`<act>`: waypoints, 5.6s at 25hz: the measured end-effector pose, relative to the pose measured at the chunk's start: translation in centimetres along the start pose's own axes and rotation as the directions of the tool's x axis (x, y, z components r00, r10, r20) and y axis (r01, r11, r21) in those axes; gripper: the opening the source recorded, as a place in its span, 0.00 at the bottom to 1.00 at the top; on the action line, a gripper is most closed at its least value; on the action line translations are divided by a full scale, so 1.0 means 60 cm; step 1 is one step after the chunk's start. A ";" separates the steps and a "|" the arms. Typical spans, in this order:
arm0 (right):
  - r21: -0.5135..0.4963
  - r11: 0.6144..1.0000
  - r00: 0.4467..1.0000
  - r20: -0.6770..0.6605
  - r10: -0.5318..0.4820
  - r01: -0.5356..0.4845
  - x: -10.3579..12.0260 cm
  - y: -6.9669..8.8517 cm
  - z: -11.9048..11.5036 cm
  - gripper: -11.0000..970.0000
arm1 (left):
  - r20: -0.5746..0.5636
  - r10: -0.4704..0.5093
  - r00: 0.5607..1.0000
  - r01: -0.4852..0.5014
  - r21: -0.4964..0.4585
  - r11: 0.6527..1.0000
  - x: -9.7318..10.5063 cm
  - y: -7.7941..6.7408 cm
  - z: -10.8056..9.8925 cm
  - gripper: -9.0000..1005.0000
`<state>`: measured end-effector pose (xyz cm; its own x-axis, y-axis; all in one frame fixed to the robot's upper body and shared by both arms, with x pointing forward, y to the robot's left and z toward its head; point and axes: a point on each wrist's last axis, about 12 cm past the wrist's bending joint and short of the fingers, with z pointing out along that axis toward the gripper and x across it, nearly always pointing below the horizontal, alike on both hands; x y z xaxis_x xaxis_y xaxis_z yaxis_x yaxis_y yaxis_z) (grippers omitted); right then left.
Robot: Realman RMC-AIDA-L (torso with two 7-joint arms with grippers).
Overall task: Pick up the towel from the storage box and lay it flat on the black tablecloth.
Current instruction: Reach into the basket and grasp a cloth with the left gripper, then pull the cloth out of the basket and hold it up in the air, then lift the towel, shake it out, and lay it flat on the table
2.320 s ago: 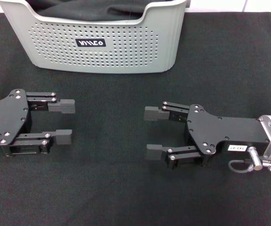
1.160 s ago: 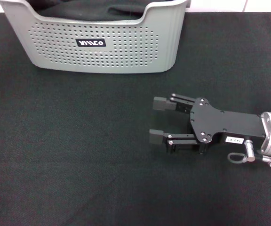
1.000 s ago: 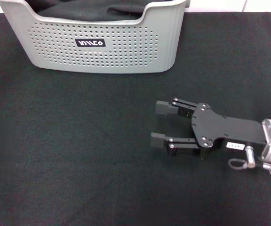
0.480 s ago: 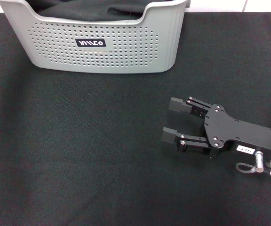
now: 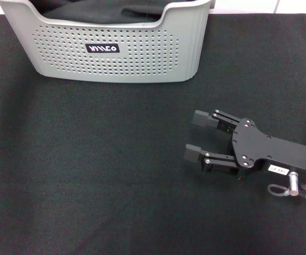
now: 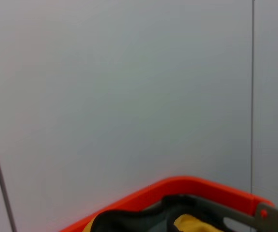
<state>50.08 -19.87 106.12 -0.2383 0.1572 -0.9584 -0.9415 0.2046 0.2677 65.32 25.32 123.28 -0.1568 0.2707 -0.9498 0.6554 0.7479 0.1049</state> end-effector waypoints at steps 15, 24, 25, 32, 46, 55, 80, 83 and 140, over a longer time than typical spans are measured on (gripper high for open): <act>0.004 1.000 1.000 0.015 0.007 -0.007 0.009 0.011 -0.008 0.89 | 0.049 -0.038 0.998 0.037 0.006 0.999 -0.001 0.000 -0.006 0.03; 0.134 0.973 0.968 0.139 -0.208 0.190 0.002 0.017 -0.034 0.89 | 0.507 -0.187 0.841 0.071 0.240 0.968 -0.045 -0.010 -0.125 0.03; 0.160 0.959 0.953 0.160 -0.257 0.232 0.000 0.021 -0.038 0.88 | 0.540 -0.196 0.819 0.061 0.258 0.964 -0.049 -0.010 -0.140 0.03; 0.326 0.785 0.775 0.195 -0.601 0.526 -0.019 0.037 -0.030 0.88 | 0.675 -0.188 0.714 -0.032 0.300 0.954 -0.073 -0.030 -0.219 0.03; 0.365 0.355 0.396 -0.041 -0.917 0.860 -0.037 0.025 0.100 0.85 | 0.705 -0.198 0.681 -0.058 0.322 0.945 -0.084 -0.048 -0.229 0.03; 0.232 0.300 0.325 -0.079 -0.942 0.925 -0.070 -0.010 0.194 0.81 | 0.697 -0.200 0.688 -0.058 0.328 0.943 -0.083 -0.053 -0.215 0.03; 0.194 0.205 0.207 0.013 -0.978 0.959 -0.073 0.045 0.245 0.69 | 0.690 -0.207 0.694 -0.047 0.330 0.943 -0.077 -0.056 -0.204 0.03; 0.212 0.200 0.205 -0.001 -0.979 0.957 -0.076 0.042 0.243 0.62 | 0.689 -0.207 0.694 -0.046 0.329 0.943 -0.076 -0.056 -0.204 0.03; -0.082 0.986 0.924 0.368 -0.102 0.142 -0.095 0.110 -0.133 0.04 | 0.176 -0.092 0.980 -0.082 0.781 0.619 0.032 -0.061 -0.312 0.03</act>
<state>43.33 -27.13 112.57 -0.0365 0.4799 -0.8766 -0.9822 0.1445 0.1200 48.81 34.44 126.57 -0.0839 0.0902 -0.9924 0.9956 -0.0333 -0.0872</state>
